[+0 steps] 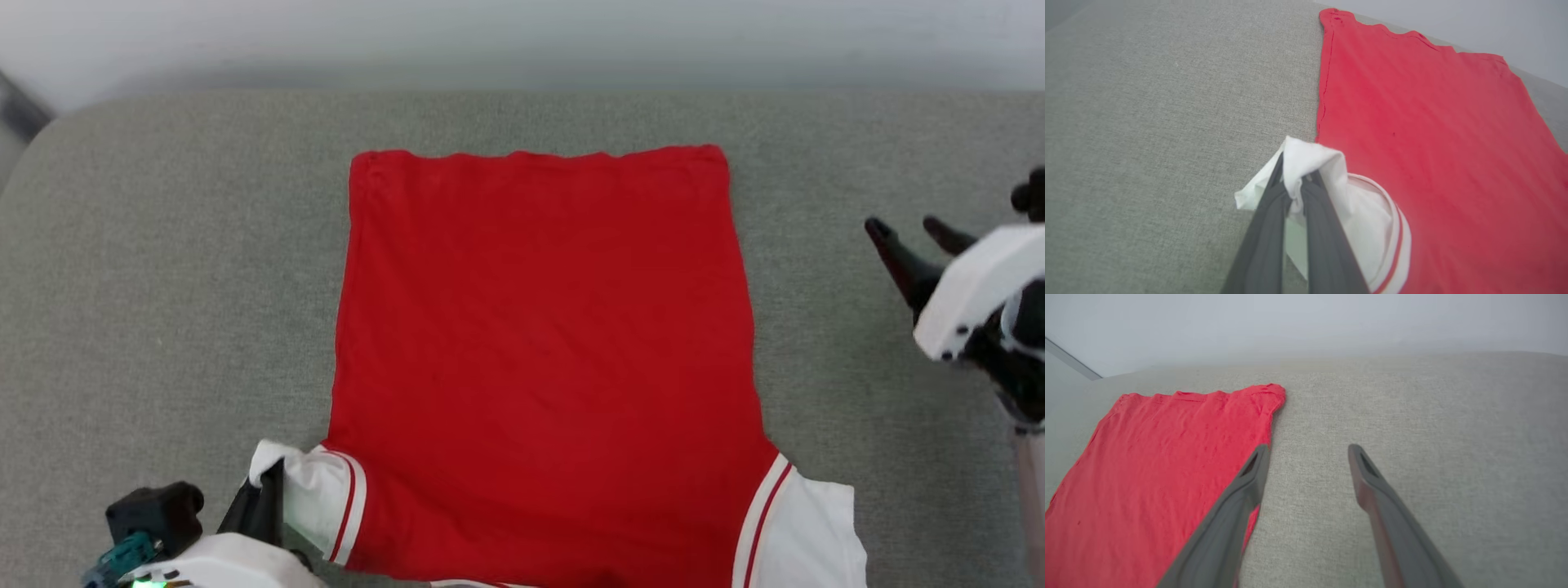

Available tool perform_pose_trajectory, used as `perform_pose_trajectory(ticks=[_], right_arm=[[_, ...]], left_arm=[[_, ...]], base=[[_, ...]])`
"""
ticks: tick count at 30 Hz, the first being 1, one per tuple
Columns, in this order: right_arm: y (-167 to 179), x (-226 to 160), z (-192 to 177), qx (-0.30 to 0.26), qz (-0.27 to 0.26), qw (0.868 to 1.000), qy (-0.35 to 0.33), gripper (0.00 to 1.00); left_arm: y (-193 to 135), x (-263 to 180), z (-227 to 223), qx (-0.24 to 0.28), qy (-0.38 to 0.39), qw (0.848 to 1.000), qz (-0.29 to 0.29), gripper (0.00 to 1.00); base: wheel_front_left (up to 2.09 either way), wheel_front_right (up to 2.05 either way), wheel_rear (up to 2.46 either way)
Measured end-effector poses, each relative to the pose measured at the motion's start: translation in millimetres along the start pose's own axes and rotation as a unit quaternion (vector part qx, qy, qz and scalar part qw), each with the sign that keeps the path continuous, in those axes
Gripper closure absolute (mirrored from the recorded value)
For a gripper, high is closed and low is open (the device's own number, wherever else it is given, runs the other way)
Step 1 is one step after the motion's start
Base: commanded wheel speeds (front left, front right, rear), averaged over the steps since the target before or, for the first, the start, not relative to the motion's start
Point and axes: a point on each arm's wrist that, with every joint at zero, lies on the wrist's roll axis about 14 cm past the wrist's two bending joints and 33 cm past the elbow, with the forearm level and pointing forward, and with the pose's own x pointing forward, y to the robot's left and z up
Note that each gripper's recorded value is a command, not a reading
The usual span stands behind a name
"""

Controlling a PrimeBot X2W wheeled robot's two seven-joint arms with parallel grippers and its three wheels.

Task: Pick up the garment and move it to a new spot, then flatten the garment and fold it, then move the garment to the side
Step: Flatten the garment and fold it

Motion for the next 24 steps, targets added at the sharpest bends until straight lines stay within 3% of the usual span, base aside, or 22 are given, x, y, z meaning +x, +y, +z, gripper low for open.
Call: perform_pose_trajectory(ticks=[5, 11, 17, 24], right_arm=[[4, 65, -6, -0.005, 0.003, 0.996, 0.090, 0.00], [28, 121, -26, -0.016, 0.024, 0.979, 0.201, 0.00], [51, 162, -42, -0.031, 0.040, 0.967, 0.249, 0.00], [58, 178, -79, -0.036, 0.041, 0.940, 0.336, 0.00]], left_arm=[[-15, 25, 1, 0.004, -0.007, 1.000, -0.021, 1.00], [-19, 43, -5, 0.000, -0.006, 1.000, -0.026, 1.00], [-17, 56, -16, -0.003, 0.003, 1.000, -0.021, 1.00], [-8, 62, -28, -0.003, 0.014, 1.000, -0.008, 1.00]], base=[[0.00, 0.00, 0.00], [0.00, 0.00, 0.00], [0.00, 0.00, 0.00], [0.00, 0.00, 0.00]])
